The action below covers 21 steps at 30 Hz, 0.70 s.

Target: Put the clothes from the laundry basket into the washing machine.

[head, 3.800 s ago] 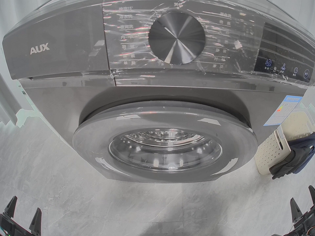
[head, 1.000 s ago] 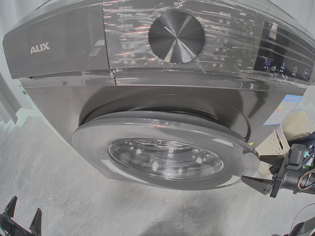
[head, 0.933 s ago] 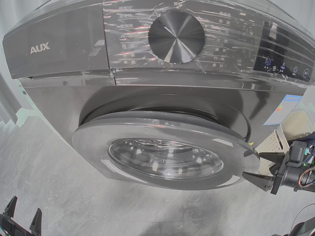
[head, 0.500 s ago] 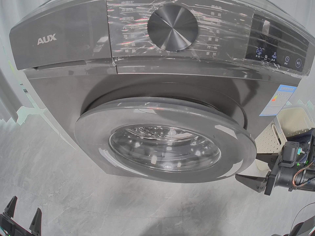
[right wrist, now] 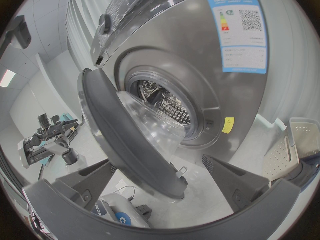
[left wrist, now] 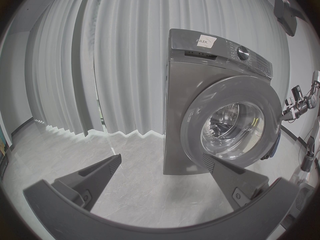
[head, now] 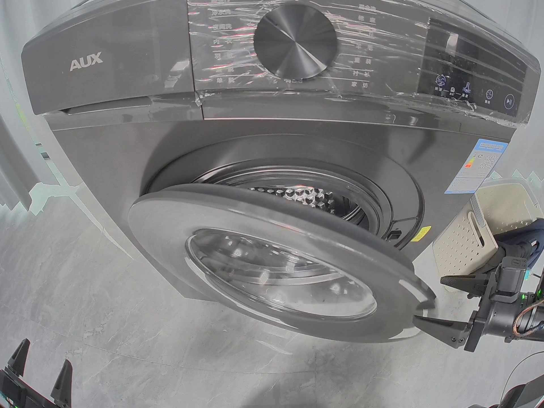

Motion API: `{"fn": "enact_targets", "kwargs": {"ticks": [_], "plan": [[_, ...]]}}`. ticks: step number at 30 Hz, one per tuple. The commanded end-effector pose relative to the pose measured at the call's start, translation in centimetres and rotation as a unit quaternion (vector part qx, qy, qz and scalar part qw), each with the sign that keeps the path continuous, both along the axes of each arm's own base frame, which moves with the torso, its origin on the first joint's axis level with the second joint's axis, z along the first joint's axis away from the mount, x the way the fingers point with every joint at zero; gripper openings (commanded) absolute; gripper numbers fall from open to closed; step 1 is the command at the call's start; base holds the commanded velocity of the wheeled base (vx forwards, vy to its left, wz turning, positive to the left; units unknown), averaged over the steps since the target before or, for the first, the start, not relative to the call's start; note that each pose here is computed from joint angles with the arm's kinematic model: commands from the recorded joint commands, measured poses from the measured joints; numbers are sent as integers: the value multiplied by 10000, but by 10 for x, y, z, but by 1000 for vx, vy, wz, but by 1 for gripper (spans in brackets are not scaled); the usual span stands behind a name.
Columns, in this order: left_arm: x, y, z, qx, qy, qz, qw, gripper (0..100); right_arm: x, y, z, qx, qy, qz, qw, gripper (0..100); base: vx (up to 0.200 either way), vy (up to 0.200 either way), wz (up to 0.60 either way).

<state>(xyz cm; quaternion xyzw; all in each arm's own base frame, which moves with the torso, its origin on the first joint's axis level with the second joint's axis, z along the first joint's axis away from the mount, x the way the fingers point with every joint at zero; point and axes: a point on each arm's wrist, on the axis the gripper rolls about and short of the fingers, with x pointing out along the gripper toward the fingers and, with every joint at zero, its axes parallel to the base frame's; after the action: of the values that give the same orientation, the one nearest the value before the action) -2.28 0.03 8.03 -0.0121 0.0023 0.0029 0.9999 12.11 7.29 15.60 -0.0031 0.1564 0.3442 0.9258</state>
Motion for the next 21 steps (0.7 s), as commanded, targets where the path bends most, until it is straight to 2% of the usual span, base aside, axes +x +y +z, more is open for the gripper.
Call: {"fn": "enact_targets", "kwargs": {"ticks": [1,5,10,13,21], "plan": [[0,0,-4,-1,0,2,10000,100,11,8,3,-23,45,61,10000,100,-200,0,0],[0,0,-4,-1,0,2,10000,100,18,13,-2,-107,211,88,9997,100,-200,0,0],[0,0,-4,-1,0,2,10000,100,20,18,-7,-142,363,155,9991,100,0,0,0],[0,0,-4,-9,0,2,10000,100,15,20,-8,-66,396,263,9988,100,0,0,0],[0,0,-4,-1,0,2,10000,100,-2,10,-15,-44,416,331,9986,100,0,0,0]]}}
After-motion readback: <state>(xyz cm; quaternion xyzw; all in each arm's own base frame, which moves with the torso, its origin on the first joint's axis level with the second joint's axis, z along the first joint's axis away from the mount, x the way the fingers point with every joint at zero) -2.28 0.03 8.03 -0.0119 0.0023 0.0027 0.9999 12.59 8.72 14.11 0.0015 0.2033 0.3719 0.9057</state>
